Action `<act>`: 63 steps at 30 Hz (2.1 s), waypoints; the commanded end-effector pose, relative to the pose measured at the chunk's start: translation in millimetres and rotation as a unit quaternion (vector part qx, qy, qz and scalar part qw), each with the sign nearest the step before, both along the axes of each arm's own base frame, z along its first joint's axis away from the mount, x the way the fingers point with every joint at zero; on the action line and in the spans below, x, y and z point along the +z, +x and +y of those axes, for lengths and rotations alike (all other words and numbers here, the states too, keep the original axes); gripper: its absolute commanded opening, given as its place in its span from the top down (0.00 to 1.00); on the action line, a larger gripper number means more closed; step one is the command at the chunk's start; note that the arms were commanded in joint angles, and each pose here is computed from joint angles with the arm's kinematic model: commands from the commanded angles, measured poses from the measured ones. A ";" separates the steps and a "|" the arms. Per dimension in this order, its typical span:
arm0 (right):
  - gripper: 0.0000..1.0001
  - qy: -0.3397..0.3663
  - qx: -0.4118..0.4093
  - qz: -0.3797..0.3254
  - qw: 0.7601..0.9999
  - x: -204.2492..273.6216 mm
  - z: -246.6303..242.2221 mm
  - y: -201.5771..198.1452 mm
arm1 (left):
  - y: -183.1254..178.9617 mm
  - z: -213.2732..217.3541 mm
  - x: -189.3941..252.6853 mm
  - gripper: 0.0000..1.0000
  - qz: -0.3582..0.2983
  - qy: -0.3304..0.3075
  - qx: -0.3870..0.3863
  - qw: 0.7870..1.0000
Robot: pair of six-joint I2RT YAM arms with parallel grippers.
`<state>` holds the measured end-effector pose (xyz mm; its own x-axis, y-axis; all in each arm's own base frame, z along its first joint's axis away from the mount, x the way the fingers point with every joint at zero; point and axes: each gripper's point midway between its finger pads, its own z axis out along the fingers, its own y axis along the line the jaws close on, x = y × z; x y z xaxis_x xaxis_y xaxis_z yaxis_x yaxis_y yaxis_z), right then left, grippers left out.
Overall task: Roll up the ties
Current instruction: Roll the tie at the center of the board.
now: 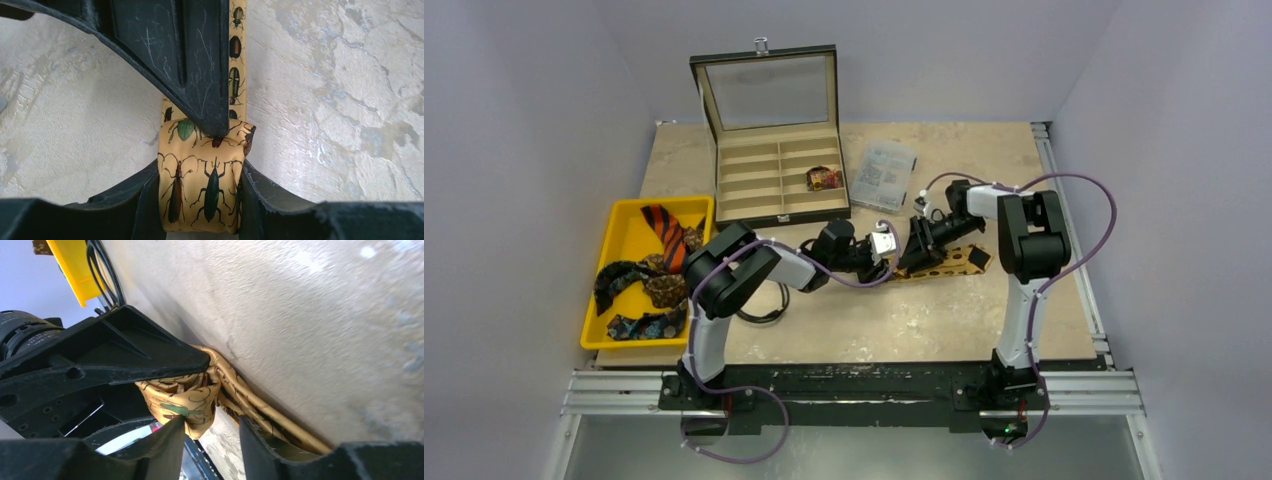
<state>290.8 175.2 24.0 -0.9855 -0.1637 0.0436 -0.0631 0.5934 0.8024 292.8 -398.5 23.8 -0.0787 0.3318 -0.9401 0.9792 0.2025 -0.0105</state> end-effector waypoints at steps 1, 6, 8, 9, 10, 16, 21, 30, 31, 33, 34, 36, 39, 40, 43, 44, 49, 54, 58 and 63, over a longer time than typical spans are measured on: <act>0.52 -0.046 0.012 -0.116 0.992 8.0 -19.6 21.2 | -24.8 39.7 -39.6 0.75 0.041 0.126 -0.005 0.991; 0.40 -0.009 0.001 -0.126 0.992 33.7 -2.4 18.4 | -21.5 46.5 -51.3 0.72 0.065 0.184 0.012 0.981; 0.40 0.003 0.003 -0.117 0.993 35.1 7.1 15.8 | -21.1 44.0 -54.1 0.69 0.068 0.199 0.012 0.978; 0.41 0.009 0.003 -0.111 0.994 34.8 11.4 13.7 | -20.2 42.6 -55.6 0.68 0.067 0.205 0.013 0.976; 0.42 0.014 0.005 -0.108 0.994 34.6 15.3 12.2 | -19.1 41.1 -55.6 0.68 0.067 0.210 0.014 0.975; 0.51 -0.015 0.027 -0.093 0.995 12.7 18.7 7.1 | -15.1 36.6 -55.8 0.67 0.073 0.230 0.024 0.970; 1.00 -0.076 0.032 -0.097 0.992 -15.8 -1.7 11.7 | -19.0 32.7 -49.5 0.61 0.081 0.208 0.013 0.975; 1.00 -0.139 0.066 -0.081 0.985 -52.9 -31.5 1.2 | -7.4 11.2 4.2 0.35 0.043 -0.012 -0.033 0.998; 1.00 -0.143 0.070 -0.084 0.984 -54.0 -33.5 0.2 | -6.4 8.5 8.0 0.35 0.035 -0.025 -0.035 0.998; 1.00 -0.159 0.076 -0.096 0.980 -57.2 -39.2 1.0 | -7.6 3.2 8.4 0.34 0.035 -0.043 -0.043 0.998; 1.00 -0.165 0.079 -0.099 0.978 -59.0 -41.6 0.4 | -7.2 -0.1 8.9 0.33 0.037 -0.051 -0.045 0.997; 1.00 -0.168 0.080 -0.104 0.977 -59.0 -43.0 1.1 | -5.1 -6.3 9.3 0.33 0.044 -0.063 -0.047 0.996; 1.00 -0.177 0.078 -0.111 0.975 -59.7 -44.7 5.3 | -1.1 -13.9 10.9 0.34 0.050 -0.080 -0.043 0.995; 1.00 -0.176 0.077 -0.111 0.975 -60.1 -44.4 6.3 | -1.0 -16.4 11.1 0.35 0.057 -0.085 -0.039 0.994; 1.00 -0.168 0.078 -0.109 0.977 -63.0 -41.5 8.6 | -4.0 -20.7 5.5 0.50 0.055 -0.081 -0.034 0.995; 1.00 -0.163 0.079 -0.111 0.977 -62.7 -39.3 9.9 | -7.0 -20.4 2.1 0.57 0.056 -0.073 -0.030 0.995; 0.98 -0.111 0.069 -0.137 0.982 -46.0 -15.8 28.6 | -11.8 14.5 -14.2 0.76 0.027 0.021 0.015 0.999; 0.61 -0.039 0.047 -0.159 0.985 -5.5 12.2 52.5 | -20.8 66.4 -42.4 0.80 0.059 0.160 0.066 0.983; 0.41 -0.018 0.043 -0.177 0.983 24.5 16.9 51.7 | -24.1 82.3 -56.1 0.79 0.066 0.217 0.066 0.972; 0.37 0.014 0.017 -0.164 0.986 44.7 27.0 36.8 | -15.6 76.8 -55.9 0.78 0.070 0.241 0.065 0.966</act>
<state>320.3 199.6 45.6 -0.9504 -0.2398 -0.1979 -0.3030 0.5720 0.7622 298.0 -362.6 21.3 -0.1541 0.5192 -0.8406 0.9473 0.3194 0.0236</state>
